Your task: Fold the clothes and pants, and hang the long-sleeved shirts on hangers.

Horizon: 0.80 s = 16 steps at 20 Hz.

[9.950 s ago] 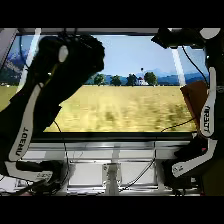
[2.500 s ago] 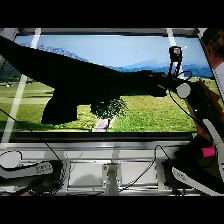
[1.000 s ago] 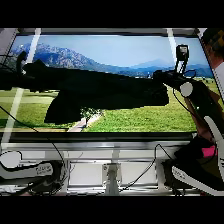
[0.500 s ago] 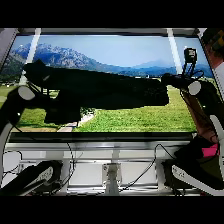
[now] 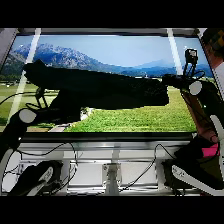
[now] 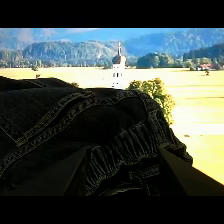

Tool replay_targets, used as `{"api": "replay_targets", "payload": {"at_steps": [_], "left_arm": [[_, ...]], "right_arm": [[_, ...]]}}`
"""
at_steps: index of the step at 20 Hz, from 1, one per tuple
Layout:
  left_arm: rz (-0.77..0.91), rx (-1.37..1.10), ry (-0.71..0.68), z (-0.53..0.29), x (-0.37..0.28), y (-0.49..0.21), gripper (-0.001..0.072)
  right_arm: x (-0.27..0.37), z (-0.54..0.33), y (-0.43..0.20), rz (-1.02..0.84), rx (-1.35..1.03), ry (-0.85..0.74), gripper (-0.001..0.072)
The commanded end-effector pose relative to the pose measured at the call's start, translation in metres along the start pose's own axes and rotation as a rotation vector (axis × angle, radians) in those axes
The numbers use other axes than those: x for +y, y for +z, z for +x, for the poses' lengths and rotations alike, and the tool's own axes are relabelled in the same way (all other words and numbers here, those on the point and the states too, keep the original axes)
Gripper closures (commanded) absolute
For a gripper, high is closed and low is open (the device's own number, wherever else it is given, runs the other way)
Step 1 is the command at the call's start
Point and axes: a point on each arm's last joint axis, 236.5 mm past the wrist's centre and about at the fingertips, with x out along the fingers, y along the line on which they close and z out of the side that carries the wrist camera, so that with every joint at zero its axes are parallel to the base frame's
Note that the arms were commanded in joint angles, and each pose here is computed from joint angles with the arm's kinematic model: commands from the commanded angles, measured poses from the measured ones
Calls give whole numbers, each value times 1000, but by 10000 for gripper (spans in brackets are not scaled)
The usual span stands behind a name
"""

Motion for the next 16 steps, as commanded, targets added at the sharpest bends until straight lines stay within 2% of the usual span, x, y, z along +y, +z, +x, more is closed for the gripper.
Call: {"api": "replay_targets", "payload": {"at_steps": [1, 2, 3, 5, 6, 8, 10, 11, 12, 16], "left_arm": [[-1, -222, 213, -57, 53, 34, 367], [-9, -258, 298, -77, 75, 36, 356], [-16, -271, 386, -96, 98, 34, 264], [-84, -256, 481, -114, 128, 23, 133], [-114, -245, 503, -117, 140, 19, 133], [-165, -199, 453, -105, 144, 15, 132], [-190, -124, 337, -81, 137, 13, 127], [-184, -81, 305, -69, 140, 11, 18], [-167, -33, 300, -59, 146, 7, -13], [-130, 130, 259, -23, 160, -14, -13]], "right_arm": [[-1, 0, 0, -3, 1, -3, 233], [-1, 0, 0, -3, 1, -3, 233], [-1, 0, 0, -3, 1, -3, 233], [-1, 0, 0, -3, -2, -3, 233], [-1, 0, 1, -3, -3, -3, 233], [-1, 0, 0, -2, -1, -3, 234], [-1, 0, 0, -2, -1, -3, 234], [-1, 0, 0, -2, -1, -3, 234], [-1, 0, 0, -3, 2, -2, 233], [-1, 0, 0, -4, 1, -3, 234]]}}
